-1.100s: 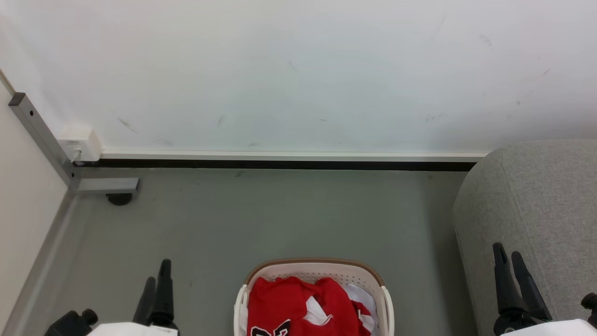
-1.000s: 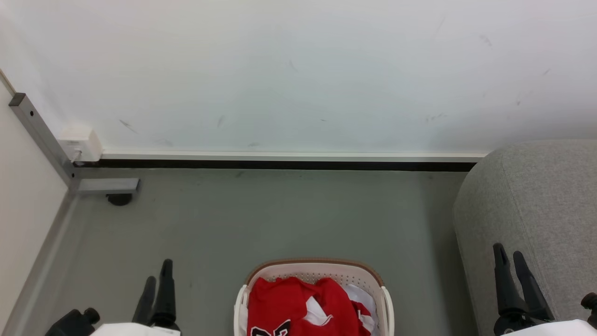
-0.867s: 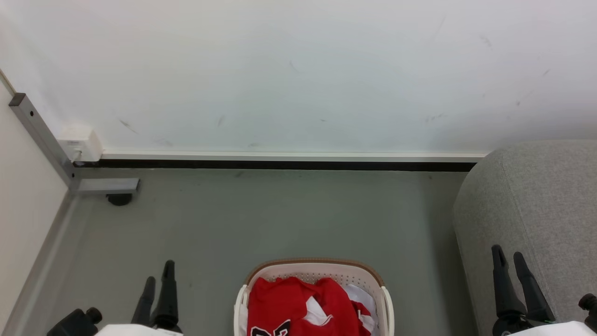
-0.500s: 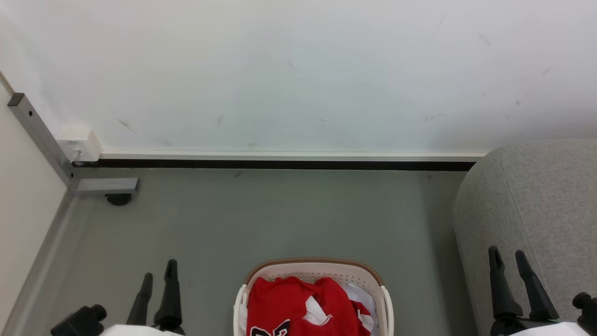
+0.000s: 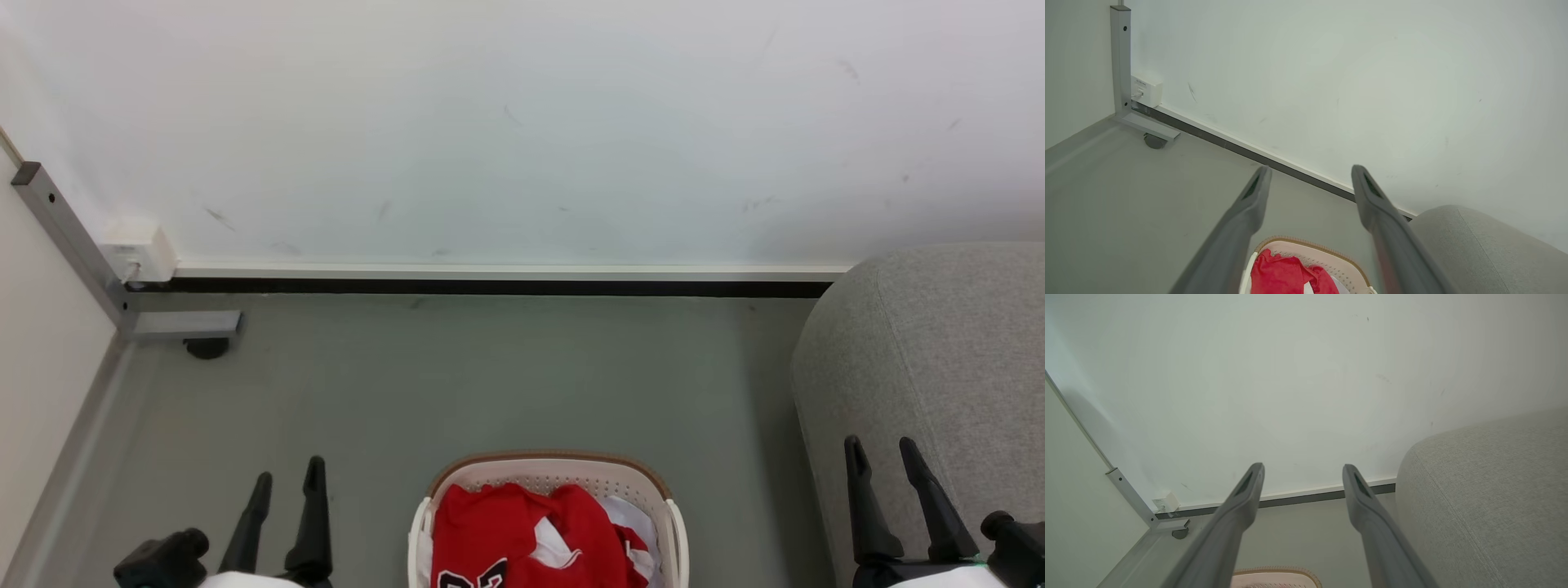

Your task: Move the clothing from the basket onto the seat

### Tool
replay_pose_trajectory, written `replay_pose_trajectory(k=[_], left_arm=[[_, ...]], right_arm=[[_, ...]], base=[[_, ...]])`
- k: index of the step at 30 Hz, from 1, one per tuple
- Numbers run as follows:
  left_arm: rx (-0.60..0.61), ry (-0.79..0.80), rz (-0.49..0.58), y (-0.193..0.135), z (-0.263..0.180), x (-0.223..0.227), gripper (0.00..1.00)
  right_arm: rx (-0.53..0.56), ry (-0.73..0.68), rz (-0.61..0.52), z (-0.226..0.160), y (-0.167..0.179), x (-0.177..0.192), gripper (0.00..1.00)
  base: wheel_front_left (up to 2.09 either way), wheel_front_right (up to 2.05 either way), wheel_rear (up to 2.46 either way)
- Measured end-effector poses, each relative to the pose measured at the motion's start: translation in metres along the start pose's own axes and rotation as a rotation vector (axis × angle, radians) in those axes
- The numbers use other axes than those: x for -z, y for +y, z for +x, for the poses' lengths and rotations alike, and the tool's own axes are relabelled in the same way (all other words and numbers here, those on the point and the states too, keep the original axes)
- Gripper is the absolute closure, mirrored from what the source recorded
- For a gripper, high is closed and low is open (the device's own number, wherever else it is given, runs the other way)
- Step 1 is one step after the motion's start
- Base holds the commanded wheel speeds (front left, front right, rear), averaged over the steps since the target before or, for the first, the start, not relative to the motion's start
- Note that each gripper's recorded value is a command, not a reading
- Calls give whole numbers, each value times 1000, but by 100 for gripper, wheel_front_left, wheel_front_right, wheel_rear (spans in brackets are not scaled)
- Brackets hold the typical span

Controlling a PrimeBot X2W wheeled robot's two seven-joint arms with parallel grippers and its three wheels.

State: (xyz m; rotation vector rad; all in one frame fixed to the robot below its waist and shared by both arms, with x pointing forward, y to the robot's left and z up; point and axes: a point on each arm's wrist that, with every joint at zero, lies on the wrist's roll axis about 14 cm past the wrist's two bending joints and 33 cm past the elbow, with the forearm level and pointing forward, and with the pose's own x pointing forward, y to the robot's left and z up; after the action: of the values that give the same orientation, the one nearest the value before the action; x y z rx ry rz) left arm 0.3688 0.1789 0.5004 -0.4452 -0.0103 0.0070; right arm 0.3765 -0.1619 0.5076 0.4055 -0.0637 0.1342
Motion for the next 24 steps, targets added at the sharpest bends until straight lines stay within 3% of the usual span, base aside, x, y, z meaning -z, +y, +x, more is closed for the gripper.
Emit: replay_pose_trajectory(k=[24], left_arm=[[67,-7,230,-9,-3,5,0]], right_arm=[[22,25,-224,-3,-9,5,0]], base=[[0,0,0]])
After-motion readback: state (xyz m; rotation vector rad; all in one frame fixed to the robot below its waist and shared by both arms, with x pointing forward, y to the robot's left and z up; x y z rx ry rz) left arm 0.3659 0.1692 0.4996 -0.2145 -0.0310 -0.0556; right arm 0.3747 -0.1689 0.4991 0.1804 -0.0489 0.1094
